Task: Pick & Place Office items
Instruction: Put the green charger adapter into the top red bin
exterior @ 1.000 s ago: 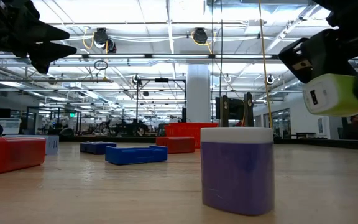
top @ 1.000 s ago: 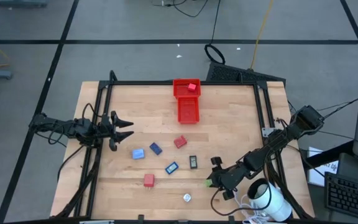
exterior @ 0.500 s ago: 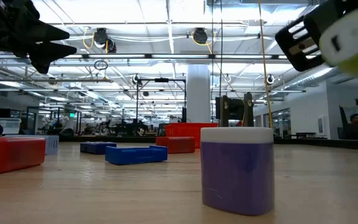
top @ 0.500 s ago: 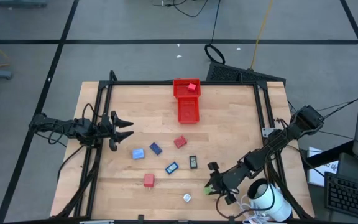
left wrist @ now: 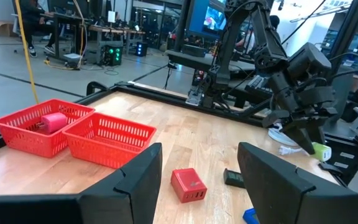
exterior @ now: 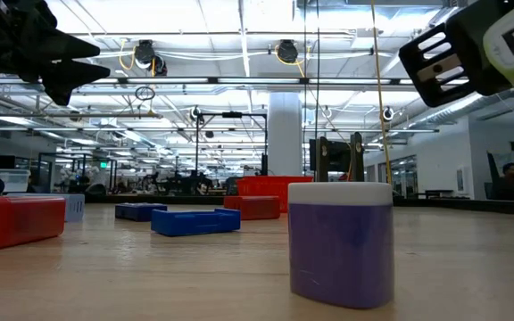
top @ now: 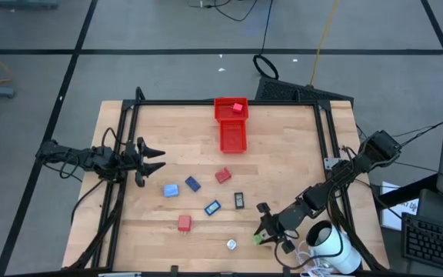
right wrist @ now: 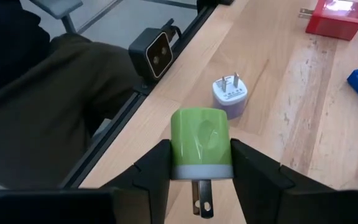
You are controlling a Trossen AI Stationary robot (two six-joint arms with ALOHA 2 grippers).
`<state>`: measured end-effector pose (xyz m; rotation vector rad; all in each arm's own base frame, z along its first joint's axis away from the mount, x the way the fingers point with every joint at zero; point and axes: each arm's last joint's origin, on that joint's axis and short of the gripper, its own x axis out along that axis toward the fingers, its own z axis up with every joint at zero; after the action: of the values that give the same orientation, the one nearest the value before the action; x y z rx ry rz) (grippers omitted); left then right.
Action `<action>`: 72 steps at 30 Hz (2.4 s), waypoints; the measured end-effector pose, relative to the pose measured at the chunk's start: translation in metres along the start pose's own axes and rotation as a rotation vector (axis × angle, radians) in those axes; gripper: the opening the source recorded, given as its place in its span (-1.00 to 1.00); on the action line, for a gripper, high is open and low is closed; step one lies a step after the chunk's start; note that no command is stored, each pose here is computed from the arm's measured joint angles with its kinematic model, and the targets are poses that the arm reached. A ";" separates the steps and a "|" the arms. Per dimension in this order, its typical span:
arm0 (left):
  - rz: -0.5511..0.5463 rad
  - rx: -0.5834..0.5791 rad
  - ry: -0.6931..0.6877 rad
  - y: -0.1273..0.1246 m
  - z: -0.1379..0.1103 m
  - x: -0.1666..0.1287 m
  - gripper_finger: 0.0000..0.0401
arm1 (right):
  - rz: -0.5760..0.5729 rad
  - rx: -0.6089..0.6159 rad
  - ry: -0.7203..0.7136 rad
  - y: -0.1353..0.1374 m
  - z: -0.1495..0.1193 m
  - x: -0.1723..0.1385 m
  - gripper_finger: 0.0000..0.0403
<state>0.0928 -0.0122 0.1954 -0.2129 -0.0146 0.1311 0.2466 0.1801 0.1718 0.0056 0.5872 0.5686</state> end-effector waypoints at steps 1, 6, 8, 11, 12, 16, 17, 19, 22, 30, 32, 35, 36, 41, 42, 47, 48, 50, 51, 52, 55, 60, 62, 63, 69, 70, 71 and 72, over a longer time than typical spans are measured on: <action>0.000 0.000 0.000 0.000 0.000 0.000 0.07 | -0.001 -0.007 0.003 0.000 -0.001 0.000 -0.32; 0.000 0.000 0.000 0.000 0.000 0.000 0.07 | 0.008 -0.001 -0.040 -0.008 -0.007 -0.005 -0.32; 0.000 0.000 0.000 0.000 0.000 0.000 0.07 | 0.006 0.019 -0.068 -0.012 -0.012 -0.009 -0.32; 0.000 0.000 0.000 0.000 0.000 0.000 0.07 | -0.002 0.039 -0.123 -0.018 -0.019 -0.018 -0.32; 0.000 0.000 0.000 0.000 0.000 0.000 0.07 | -0.002 0.042 -0.146 -0.020 -0.020 -0.022 -0.32; 0.000 0.000 -0.001 0.000 0.000 0.000 0.07 | -0.006 0.046 -0.261 -0.026 -0.023 -0.038 -0.32; -0.001 0.000 -0.001 0.000 0.000 0.000 0.07 | -0.009 0.044 -0.288 -0.027 -0.023 -0.041 -0.32; -0.001 0.000 0.000 0.000 0.000 0.000 0.07 | -0.019 0.046 -0.328 -0.031 -0.023 -0.048 -0.32; -0.001 0.000 0.001 0.000 0.000 0.000 0.07 | -0.044 0.053 -0.367 -0.037 -0.024 -0.056 -0.32; 0.051 -0.026 -0.013 0.001 0.000 0.000 0.07 | -0.169 0.054 -0.390 -0.057 -0.028 -0.063 -0.32; 0.070 -0.031 -0.017 0.002 0.001 0.000 0.07 | -0.192 0.063 -0.394 -0.062 -0.028 -0.064 -0.32; 0.070 -0.029 -0.017 0.002 0.001 0.000 0.07 | -0.220 0.066 -0.402 -0.070 -0.027 -0.066 -0.32; 0.069 -0.029 -0.017 0.002 0.001 0.000 0.07 | -0.230 0.059 -0.408 -0.072 -0.026 -0.066 -0.32; 0.068 -0.028 -0.016 0.002 0.000 0.000 0.07 | -0.291 0.019 -0.483 -0.085 -0.019 -0.073 -0.32; 0.068 -0.029 -0.017 0.002 0.001 0.000 0.07 | -0.304 0.012 -0.498 -0.087 -0.018 -0.075 -0.32; 0.068 -0.027 -0.016 0.002 0.000 0.000 0.07 | -0.375 0.008 -0.552 -0.103 -0.014 -0.083 -0.32; 0.068 -0.027 -0.017 0.002 0.001 0.000 0.07 | -0.390 0.012 -0.560 -0.106 -0.014 -0.084 -0.32; 0.068 -0.027 -0.016 0.002 0.001 0.000 0.07 | -0.420 0.021 -0.568 -0.113 -0.014 -0.088 -0.32; 0.068 -0.027 -0.016 0.002 0.000 0.000 0.07 | -0.434 0.026 -0.569 -0.116 -0.014 -0.089 -0.32; 0.068 -0.027 -0.017 0.002 0.001 0.000 0.07 | -0.447 0.031 -0.570 -0.119 -0.014 -0.090 -0.32; 0.068 -0.027 -0.016 0.002 0.001 0.000 0.07 | -0.485 0.043 -0.572 -0.127 -0.015 -0.094 -0.32; 0.068 -0.027 -0.016 0.002 0.001 0.000 0.07 | -0.545 0.063 -0.576 -0.140 -0.017 -0.101 -0.32; 0.068 -0.027 -0.016 0.002 0.001 0.000 0.07 | -0.570 0.068 -0.578 -0.145 -0.018 -0.104 -0.32; 0.068 -0.027 -0.016 0.002 0.000 0.000 0.07 | -0.585 0.067 -0.578 -0.148 -0.018 -0.106 -0.32; 0.068 -0.027 -0.017 0.002 0.001 0.000 0.07 | -0.697 0.085 -0.609 -0.171 -0.017 -0.122 -0.32; 0.068 -0.027 -0.017 0.002 0.001 0.000 0.07 | -0.708 0.099 -0.612 -0.174 -0.018 -0.124 -0.32; 0.068 -0.027 -0.016 0.002 0.000 0.000 0.07 | -0.717 0.112 -0.605 -0.176 -0.019 -0.125 -0.32; 0.068 -0.027 -0.017 0.002 0.001 0.000 0.07 | -0.725 0.121 -0.592 -0.178 -0.021 -0.125 -0.32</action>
<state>0.0925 -0.0102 0.1955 -0.2399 -0.0257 0.2006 0.2400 -0.0379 0.1901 0.0702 0.0198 -0.1836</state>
